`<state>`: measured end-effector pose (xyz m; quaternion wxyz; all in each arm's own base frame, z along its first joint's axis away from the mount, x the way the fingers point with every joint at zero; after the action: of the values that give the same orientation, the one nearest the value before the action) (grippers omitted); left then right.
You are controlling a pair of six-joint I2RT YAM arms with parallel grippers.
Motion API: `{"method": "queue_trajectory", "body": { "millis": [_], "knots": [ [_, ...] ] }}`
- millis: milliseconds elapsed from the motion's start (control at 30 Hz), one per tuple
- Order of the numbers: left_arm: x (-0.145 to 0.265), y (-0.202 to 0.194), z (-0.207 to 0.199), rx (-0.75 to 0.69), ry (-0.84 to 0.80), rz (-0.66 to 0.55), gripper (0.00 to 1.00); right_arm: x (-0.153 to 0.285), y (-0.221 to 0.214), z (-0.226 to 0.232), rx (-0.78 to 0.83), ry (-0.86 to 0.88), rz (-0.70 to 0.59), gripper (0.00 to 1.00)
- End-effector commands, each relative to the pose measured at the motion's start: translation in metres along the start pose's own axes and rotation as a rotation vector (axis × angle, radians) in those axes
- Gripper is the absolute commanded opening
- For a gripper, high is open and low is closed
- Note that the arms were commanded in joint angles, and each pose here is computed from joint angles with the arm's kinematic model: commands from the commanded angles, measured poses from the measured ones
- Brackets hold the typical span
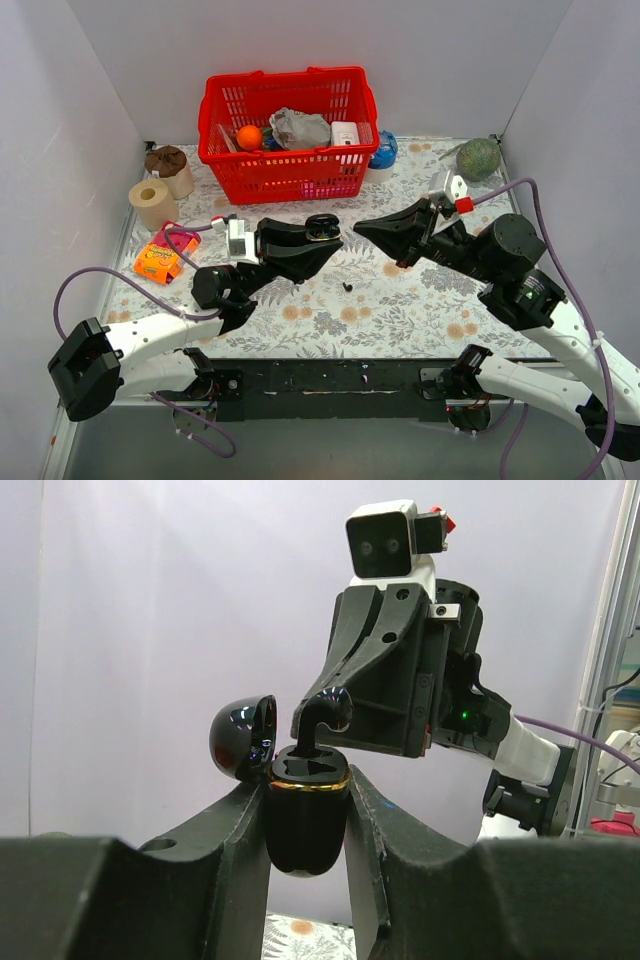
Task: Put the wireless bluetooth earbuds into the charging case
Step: Adjust the earbud with the charging case.
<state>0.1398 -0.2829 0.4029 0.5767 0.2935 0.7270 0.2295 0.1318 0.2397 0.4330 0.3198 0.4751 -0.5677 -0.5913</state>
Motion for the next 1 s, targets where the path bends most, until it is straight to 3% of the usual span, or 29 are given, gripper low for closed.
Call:
{"method": "queue_trajectory", "body": {
  "millis": [0,467,667,967],
  "knots": [
    [-0.002,0.046,-0.028,-0.085,-0.091,-0.178,0.0,0.005,0.029,0.013,0.017,0.081,-0.07,0.01],
    [0.003,0.034,-0.005,-0.081,0.057,-0.106,0.0,-0.002,0.025,0.037,-0.065,0.257,-0.054,0.01],
    [0.01,0.015,0.016,-0.031,0.177,-0.036,0.0,-0.006,0.017,0.023,-0.1,0.158,-0.006,0.01],
    [0.023,-0.005,0.025,0.048,0.233,0.018,0.0,-0.006,0.009,0.008,-0.114,0.045,0.032,0.01]
  ]
}}
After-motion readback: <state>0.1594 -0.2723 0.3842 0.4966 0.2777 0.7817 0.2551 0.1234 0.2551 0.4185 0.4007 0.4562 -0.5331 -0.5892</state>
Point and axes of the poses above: each gripper's point midway between its finger pads, its own x axis back along the fingers, its own z axis along the line the jaws close on, y = z × x, the point moved 3 cm from there along x, back along the fingers, and after that the axes turned 9 degrees about x, right-handed, at the moved point
